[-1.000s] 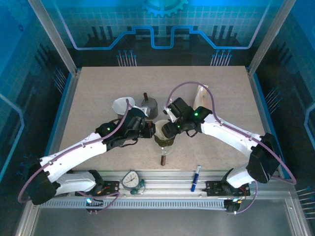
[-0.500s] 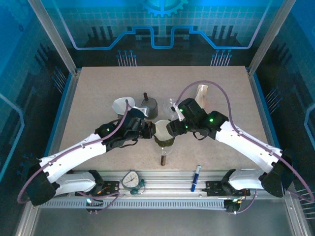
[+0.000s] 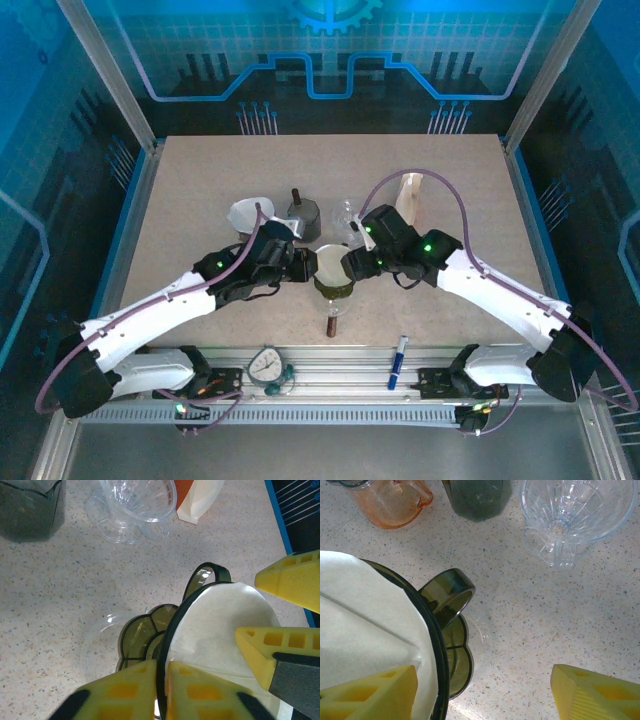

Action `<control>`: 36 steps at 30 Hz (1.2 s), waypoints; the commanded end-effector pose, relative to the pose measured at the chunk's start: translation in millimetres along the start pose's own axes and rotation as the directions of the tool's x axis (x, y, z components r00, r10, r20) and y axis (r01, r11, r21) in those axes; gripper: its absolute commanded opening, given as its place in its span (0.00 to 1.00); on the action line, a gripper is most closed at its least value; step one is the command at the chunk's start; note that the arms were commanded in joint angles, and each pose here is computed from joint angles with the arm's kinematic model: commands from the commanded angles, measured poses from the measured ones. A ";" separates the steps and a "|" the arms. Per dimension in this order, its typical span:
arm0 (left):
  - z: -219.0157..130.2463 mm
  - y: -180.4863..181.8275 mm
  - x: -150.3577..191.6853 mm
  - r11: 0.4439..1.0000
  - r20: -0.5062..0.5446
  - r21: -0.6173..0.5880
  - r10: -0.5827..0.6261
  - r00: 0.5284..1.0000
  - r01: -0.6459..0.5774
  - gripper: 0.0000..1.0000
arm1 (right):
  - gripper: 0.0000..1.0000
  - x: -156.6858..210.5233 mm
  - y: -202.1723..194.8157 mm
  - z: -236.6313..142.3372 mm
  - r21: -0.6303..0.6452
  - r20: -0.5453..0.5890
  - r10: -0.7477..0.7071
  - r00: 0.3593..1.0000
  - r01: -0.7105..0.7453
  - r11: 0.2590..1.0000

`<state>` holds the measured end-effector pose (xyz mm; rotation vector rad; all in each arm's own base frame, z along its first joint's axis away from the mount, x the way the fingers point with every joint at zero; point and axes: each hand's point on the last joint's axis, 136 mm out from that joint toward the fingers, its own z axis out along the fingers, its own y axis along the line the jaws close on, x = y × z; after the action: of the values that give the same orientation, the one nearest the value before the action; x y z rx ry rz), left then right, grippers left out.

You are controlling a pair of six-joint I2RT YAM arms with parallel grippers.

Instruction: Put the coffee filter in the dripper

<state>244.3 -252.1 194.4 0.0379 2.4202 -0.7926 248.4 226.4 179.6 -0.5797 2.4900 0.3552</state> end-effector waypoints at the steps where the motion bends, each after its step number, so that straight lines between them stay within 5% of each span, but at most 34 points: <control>1: -4.4 7.5 6.1 1.000 -0.006 -0.015 -0.010 1.000 0.009 0.27 | 0.72 0.2 -1.3 -4.5 0.006 0.004 0.007 1.000 -0.007 1.000; 9: -14.7 -7.7 -12.8 0.999 0.067 0.054 0.000 0.998 -0.004 0.49 | 0.72 0.3 -0.9 -3.5 0.006 0.002 0.003 1.000 -0.003 1.000; 14: -9.0 -18.4 -14.4 0.994 0.050 0.107 0.014 0.999 -0.020 0.53 | 0.72 -0.1 -0.1 -3.4 0.002 -0.001 0.002 1.000 -0.002 1.000; 36: 6.9 -1.6 -8.1 0.999 0.005 0.012 0.030 1.000 -0.030 0.10 | 0.72 0.2 0.3 -2.8 0.002 -0.007 0.004 1.000 -0.004 1.000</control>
<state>250.2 -256.4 190.9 0.0710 2.4112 -0.8043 247.9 226.8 179.5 -0.5819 2.4910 0.3588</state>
